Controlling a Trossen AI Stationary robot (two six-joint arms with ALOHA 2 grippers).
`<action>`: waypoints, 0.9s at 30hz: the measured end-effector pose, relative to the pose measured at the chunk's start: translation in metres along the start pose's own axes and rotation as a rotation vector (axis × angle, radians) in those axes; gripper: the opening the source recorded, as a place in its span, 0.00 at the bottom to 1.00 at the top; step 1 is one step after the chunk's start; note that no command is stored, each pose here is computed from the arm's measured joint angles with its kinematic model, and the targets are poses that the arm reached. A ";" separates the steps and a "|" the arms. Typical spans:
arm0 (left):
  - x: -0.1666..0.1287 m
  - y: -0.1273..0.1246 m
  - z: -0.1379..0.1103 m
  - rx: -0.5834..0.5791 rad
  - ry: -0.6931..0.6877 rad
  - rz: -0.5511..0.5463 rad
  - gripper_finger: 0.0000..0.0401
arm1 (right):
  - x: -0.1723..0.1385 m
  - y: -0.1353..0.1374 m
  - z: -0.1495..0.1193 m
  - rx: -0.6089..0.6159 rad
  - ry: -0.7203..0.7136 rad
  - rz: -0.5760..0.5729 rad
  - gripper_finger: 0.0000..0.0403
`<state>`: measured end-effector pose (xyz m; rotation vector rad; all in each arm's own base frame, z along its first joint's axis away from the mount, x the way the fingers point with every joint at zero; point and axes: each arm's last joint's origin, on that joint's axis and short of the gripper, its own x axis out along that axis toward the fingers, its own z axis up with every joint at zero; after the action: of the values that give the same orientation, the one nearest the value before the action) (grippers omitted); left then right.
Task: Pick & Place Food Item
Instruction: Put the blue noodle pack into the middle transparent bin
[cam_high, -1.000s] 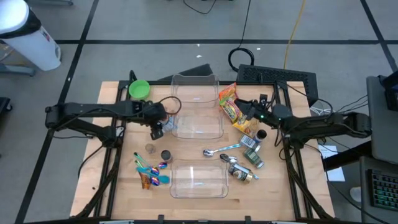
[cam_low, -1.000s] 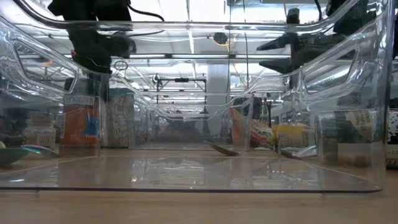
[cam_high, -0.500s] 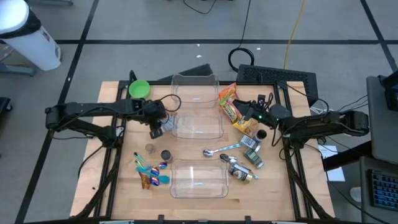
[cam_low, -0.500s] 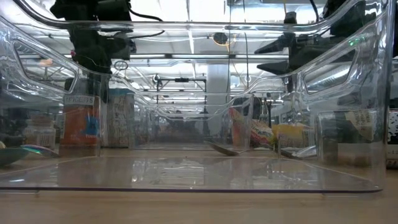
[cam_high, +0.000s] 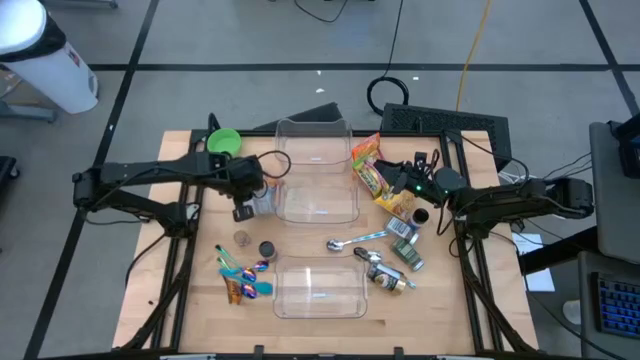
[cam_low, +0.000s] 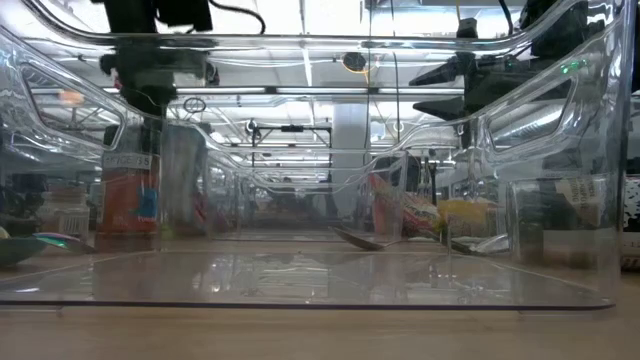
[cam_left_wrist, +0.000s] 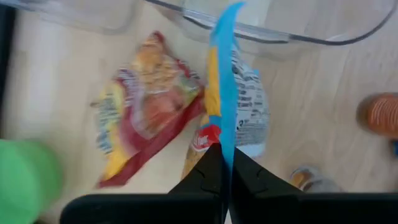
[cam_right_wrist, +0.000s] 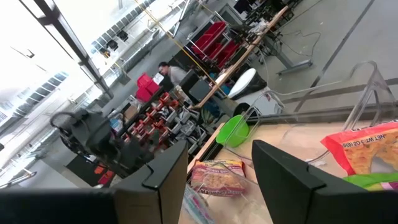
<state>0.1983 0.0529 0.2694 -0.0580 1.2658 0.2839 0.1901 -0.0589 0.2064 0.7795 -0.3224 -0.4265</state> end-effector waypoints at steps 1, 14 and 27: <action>-0.008 0.001 0.002 0.009 0.000 0.010 0.01 | 0.000 0.000 0.000 0.000 0.000 0.000 0.42; -0.122 0.013 0.036 0.074 -0.356 -0.038 0.01 | 0.002 0.026 0.009 -0.021 -0.090 0.164 0.42; -0.109 -0.002 0.077 0.152 -0.497 -0.113 0.00 | 0.060 0.141 0.027 -0.457 0.143 0.235 0.42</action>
<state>0.2417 0.0465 0.3956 0.0687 0.7837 0.0929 0.2654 -0.0148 0.3347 0.3177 -0.1694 -0.2086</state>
